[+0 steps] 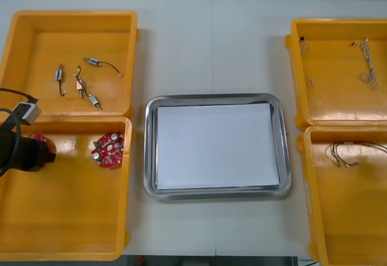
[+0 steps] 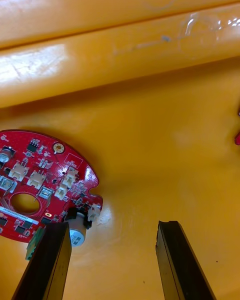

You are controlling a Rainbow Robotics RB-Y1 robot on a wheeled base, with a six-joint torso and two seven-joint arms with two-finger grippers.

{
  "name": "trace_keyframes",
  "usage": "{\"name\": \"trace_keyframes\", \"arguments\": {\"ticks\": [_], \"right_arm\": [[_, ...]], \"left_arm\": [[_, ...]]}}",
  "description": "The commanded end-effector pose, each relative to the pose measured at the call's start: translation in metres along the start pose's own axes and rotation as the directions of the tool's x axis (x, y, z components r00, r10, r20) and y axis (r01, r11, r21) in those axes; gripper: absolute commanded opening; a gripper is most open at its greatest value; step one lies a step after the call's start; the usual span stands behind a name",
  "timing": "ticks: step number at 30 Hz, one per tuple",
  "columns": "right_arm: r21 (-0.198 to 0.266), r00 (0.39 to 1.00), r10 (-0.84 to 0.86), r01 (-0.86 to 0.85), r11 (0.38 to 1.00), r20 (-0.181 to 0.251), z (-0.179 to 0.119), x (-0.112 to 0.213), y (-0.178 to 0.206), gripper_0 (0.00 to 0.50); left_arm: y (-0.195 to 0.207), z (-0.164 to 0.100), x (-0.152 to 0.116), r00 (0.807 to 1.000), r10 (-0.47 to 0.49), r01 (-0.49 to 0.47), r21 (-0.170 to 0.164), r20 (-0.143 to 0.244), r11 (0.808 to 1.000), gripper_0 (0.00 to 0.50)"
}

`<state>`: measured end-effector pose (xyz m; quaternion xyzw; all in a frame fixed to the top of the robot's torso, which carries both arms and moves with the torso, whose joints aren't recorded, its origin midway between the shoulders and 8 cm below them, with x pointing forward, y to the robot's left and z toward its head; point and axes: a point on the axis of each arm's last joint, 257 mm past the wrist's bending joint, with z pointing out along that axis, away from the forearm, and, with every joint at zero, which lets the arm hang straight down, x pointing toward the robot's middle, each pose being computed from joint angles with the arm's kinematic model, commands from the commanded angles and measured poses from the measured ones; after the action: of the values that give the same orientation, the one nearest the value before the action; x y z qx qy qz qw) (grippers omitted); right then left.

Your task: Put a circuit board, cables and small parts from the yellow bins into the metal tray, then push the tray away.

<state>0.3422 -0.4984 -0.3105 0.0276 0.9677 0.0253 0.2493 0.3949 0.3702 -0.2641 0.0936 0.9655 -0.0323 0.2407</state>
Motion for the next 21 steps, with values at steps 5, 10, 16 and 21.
{"name": "trace_keyframes", "arguments": {"ticks": [5,10,16,21], "right_arm": [[0.033,0.999,-0.033,0.034,0.999,-0.022,0.012,0.016,-0.013,0.500],[0.033,0.999,-0.029,0.030,0.999,-0.019,0.017,0.016,-0.013,0.500],[0.029,1.000,-0.006,0.006,1.000,-0.022,0.025,0.023,-0.013,0.500],[0.029,1.000,-0.004,0.004,1.000,-0.005,0.031,0.024,-0.011,0.500]], "left_arm": [[0.018,0.002,0.024,0.996,0.073,-0.075,-0.033,-0.055,0.997,0.500],[0.021,0.003,0.026,0.996,0.080,-0.082,-0.038,-0.048,0.996,0.500],[0.027,0.005,0.029,0.996,0.077,-0.079,-0.048,-0.049,0.996,0.500],[0.029,0.007,0.031,0.996,0.071,-0.073,-0.050,-0.051,0.996,0.500]]}}
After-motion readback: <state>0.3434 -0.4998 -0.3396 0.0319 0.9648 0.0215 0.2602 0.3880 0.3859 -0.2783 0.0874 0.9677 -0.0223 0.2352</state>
